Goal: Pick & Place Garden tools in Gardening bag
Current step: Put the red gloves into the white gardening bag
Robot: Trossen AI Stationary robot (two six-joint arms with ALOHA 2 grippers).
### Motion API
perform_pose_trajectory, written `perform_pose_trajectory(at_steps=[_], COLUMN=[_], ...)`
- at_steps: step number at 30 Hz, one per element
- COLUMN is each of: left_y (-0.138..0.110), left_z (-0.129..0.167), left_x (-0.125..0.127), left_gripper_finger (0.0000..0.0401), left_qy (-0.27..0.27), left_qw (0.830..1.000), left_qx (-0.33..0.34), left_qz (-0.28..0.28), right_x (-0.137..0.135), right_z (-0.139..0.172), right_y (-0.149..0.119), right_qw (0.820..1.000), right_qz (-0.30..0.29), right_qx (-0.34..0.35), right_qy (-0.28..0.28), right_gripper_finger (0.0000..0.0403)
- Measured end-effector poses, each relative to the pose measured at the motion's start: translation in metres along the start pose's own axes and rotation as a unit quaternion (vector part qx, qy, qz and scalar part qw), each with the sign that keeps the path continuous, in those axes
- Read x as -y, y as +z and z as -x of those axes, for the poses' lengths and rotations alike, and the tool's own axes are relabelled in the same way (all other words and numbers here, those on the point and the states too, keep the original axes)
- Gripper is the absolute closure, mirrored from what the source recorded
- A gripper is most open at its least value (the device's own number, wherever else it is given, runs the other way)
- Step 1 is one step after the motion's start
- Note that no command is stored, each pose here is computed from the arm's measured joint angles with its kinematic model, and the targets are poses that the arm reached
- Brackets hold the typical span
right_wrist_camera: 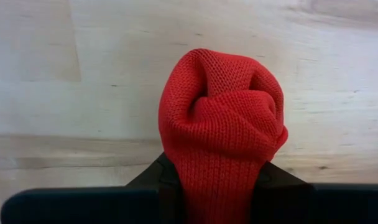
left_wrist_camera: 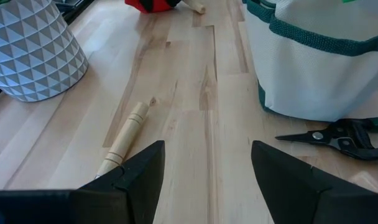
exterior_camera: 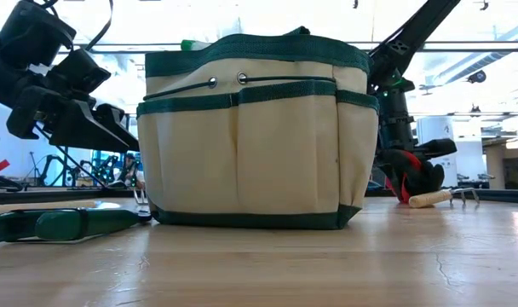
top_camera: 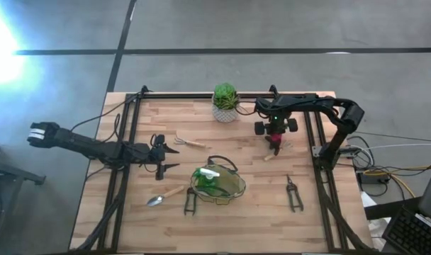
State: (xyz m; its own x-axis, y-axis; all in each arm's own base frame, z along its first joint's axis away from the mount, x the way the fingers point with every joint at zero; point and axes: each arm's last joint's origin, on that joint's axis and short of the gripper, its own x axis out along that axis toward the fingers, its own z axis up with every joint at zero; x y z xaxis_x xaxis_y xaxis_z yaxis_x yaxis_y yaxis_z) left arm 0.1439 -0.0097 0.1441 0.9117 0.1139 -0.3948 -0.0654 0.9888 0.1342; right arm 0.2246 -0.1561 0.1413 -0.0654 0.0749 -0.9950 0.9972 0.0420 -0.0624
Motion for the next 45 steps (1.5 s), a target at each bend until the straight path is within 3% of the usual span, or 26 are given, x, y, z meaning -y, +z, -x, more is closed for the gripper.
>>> perform_pose_trajectory(at_steps=[5,10,17,22,29,34,38,40,45], left_y=[0.0,0.0,0.0,0.0,0.0,0.0,0.0,0.0,0.0], left_z=[0.0,0.0,0.0,0.0,0.0,0.0,0.0,0.0,0.0], left_x=[0.0,0.0,0.0,0.0,0.0,0.0,0.0,0.0,0.0], left_gripper_finger=[0.016,0.016,0.016,0.016,0.016,0.016,0.016,0.016,0.016], left_qy=[0.0,0.0,0.0,0.0,0.0,0.0,0.0,0.0,0.0], left_qw=[1.0,1.0,1.0,1.0,1.0,1.0,1.0,1.0,1.0], left_qx=[0.0,0.0,0.0,-0.001,-0.001,0.0,0.0,0.0,0.0], left_qz=[0.0,0.0,0.0,0.0,0.0,0.0,0.0,0.0,0.0], right_x=[0.001,0.004,0.007,0.01,0.011,0.01,0.009,0.007,0.002], right_z=[0.003,0.022,0.07,0.111,0.158,0.18,0.19,0.192,0.19], right_y=[0.0,0.0,-0.008,-0.026,-0.06,-0.085,-0.104,-0.112,-0.131], right_qw=[1.0,0.995,0.969,0.925,0.831,0.765,0.722,0.707,0.691], right_qz=[0.016,0.038,0.072,0.106,0.182,0.245,0.291,0.309,0.335], right_qx=[0.02,0.087,0.204,0.301,0.411,0.46,0.481,0.489,0.51], right_qy=[-0.006,0.012,0.116,0.206,0.328,0.378,0.404,0.407,0.387], right_gripper_finger=[0.0342,0.0344,0.0347,0.0347,0.0348,0.0348,0.0348,0.0348,0.0348])
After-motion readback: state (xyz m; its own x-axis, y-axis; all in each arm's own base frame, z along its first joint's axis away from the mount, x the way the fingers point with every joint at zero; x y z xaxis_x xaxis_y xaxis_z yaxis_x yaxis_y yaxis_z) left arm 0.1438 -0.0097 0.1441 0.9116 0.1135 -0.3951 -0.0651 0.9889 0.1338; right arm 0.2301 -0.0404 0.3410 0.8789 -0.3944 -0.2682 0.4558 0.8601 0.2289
